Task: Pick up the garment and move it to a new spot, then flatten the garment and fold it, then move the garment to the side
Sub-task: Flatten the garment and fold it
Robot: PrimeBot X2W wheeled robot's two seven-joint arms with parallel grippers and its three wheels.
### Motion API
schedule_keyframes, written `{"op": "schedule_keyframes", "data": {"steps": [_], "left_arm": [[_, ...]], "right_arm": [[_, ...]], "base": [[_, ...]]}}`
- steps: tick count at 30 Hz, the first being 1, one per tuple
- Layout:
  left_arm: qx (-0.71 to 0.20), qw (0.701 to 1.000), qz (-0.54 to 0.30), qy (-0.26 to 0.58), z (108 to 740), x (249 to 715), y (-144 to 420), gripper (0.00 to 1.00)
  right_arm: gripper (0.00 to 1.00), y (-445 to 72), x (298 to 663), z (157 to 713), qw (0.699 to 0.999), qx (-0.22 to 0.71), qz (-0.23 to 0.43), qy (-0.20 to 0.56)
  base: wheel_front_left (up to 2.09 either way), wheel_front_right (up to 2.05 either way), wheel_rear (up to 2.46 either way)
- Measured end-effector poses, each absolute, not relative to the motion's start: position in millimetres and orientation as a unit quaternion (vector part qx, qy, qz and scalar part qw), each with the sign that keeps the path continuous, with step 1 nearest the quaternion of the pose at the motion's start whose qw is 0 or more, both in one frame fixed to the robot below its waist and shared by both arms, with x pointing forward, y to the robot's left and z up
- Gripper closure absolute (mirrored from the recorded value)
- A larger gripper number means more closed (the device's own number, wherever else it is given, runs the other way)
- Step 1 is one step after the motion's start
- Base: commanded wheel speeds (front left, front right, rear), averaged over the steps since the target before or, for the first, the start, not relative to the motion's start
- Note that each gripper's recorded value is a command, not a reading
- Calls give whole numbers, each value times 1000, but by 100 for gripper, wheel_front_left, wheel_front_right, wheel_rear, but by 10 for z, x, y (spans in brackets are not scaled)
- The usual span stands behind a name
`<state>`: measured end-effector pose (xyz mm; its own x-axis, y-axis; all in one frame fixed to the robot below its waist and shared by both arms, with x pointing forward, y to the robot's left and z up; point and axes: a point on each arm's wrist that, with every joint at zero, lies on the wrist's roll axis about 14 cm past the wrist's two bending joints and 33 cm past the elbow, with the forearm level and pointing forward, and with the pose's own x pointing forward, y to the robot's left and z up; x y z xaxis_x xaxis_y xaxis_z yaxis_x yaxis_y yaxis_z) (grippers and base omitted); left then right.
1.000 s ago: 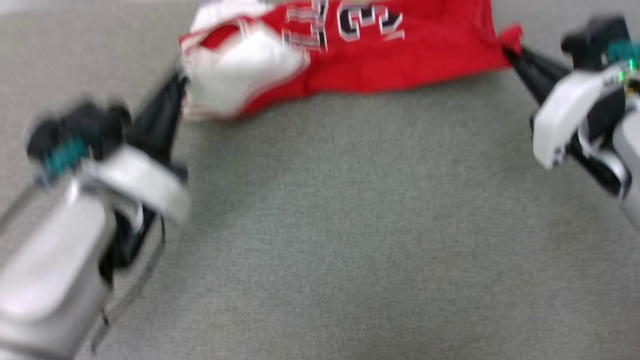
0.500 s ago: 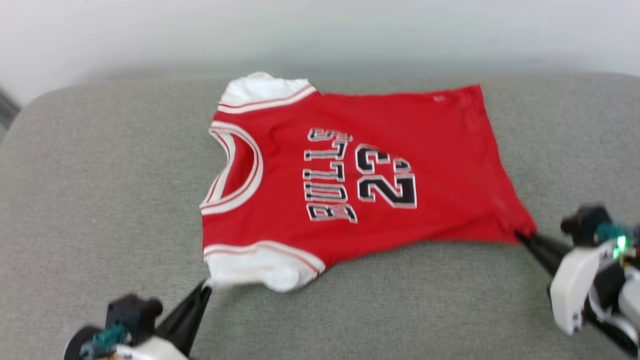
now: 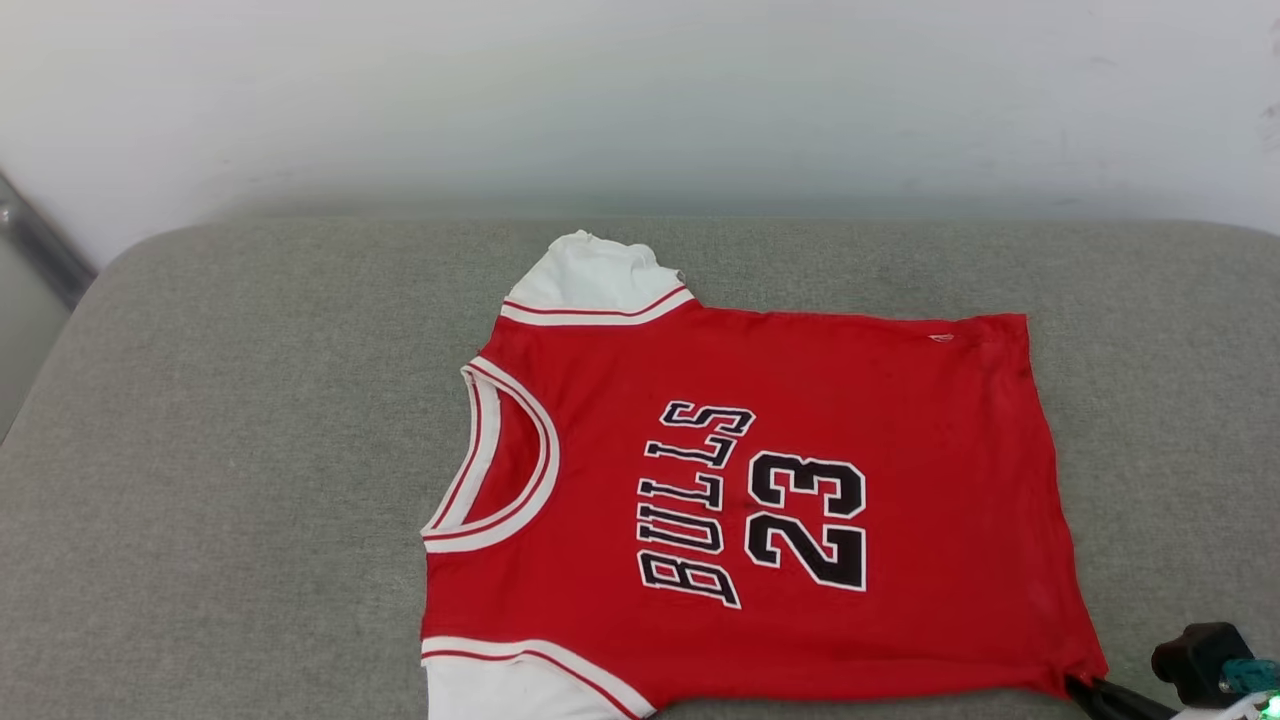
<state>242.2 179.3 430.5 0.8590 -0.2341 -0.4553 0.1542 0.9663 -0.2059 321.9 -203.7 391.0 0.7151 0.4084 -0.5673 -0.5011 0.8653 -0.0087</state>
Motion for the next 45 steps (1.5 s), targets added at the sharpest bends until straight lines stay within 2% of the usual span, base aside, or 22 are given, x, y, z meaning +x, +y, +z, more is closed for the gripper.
{"op": "schedule_keyframes", "data": {"steps": [6,15,24,34,43,44,45], "left_arm": [[-73,967,-111,216,4442,2575,1775,100],[-4,976,-163,143,4837,3284,1780,100],[44,972,-200,111,5002,4044,1691,100],[38,965,-194,175,4440,4602,1754,100],[23,948,-194,252,3900,4632,1783,100],[22,948,-195,253,3898,4628,1777,83],[23,948,-193,253,3899,4622,1791,50]], "right_arm": [[100,-2016,3233,3986,928,-73,239,278],[100,-1996,3536,4272,943,-60,222,239],[100,-2104,3789,4229,946,-47,197,254],[100,-2081,4051,3886,934,-48,195,297],[100,-2079,4093,3710,924,-54,197,322],[100,-2076,4094,3725,926,-51,196,319],[88,-2067,4097,3745,927,-48,196,316]], "base": [[0,0,0],[0,0,0],[0,0,0],[0,0,0],[0,0,0],[0,0,0],[0,0,0]]}}
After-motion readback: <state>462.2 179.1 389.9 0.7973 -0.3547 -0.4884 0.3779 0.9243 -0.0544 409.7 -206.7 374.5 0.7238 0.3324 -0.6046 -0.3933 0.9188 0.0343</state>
